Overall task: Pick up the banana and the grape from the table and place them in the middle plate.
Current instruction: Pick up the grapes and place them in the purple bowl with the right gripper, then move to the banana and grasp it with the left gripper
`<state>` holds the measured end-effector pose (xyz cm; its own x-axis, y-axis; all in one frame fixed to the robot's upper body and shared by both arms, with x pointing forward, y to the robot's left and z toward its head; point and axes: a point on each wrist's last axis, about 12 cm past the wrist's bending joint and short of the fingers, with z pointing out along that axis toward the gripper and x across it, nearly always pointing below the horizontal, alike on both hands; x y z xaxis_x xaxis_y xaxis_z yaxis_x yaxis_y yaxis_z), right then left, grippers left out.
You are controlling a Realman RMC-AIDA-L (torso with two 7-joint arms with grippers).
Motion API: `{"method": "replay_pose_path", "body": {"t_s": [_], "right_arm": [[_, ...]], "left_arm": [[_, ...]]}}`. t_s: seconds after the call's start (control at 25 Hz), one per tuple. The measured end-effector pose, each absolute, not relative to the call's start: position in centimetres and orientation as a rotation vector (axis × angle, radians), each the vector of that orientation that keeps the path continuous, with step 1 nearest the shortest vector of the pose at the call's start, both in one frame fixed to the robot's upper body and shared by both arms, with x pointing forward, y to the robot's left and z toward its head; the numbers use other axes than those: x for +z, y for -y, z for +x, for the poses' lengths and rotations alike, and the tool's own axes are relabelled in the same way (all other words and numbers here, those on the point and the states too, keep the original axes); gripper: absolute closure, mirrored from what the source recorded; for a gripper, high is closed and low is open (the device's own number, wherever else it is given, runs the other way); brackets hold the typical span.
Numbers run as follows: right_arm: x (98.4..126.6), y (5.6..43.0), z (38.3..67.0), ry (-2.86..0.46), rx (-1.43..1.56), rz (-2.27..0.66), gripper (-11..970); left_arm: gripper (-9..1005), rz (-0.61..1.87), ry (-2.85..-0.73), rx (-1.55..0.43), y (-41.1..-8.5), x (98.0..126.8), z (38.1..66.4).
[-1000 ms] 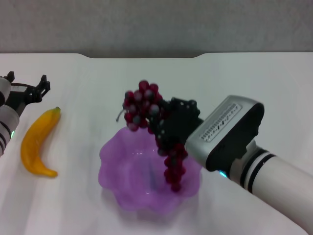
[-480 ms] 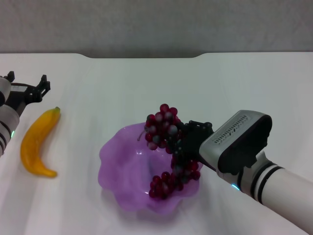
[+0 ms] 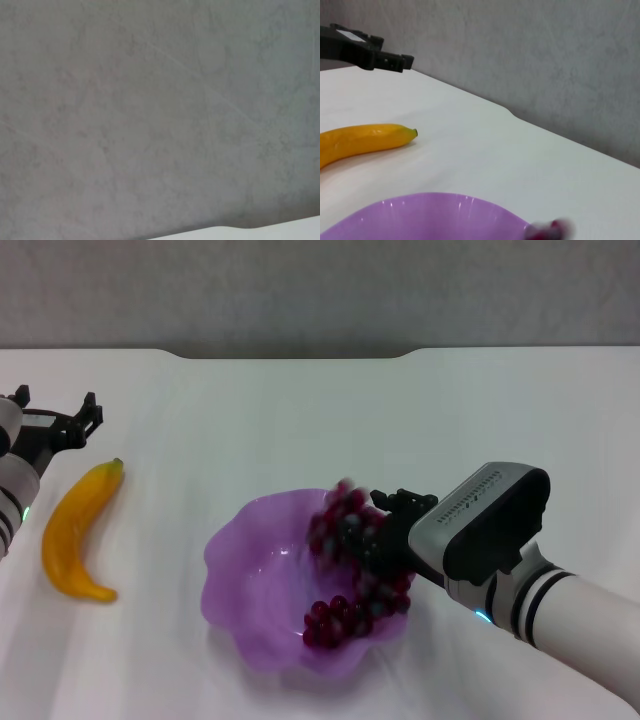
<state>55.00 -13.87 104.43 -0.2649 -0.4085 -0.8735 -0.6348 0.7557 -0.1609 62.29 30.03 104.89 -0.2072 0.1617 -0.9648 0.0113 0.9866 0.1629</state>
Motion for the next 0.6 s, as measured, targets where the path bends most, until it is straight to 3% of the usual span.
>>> {"method": "replay_pose_path", "body": {"t_s": [0.16, 0.4, 0.52, 0.6], "right_arm": [[104.4, 13.8, 55.2, -1.902, 0.270, -0.799, 492], [105.2, 13.7, 55.3, -1.843, 0.269, -0.762, 280], [106.2, 13.4, 55.4, -1.773, 0.271, -0.734, 67], [106.7, 13.5, 55.4, -1.736, 0.269, -0.710, 65]], "left_arm": [[115, 0.128, -1.776, 0.137, -30.0, 104.9, 62.3], [115, 0.125, -1.777, 0.138, -30.1, 104.8, 62.2], [115, 0.122, -1.778, 0.140, -30.2, 104.8, 62.1], [115, 0.121, -1.778, 0.141, -30.3, 104.8, 62.1]]}}
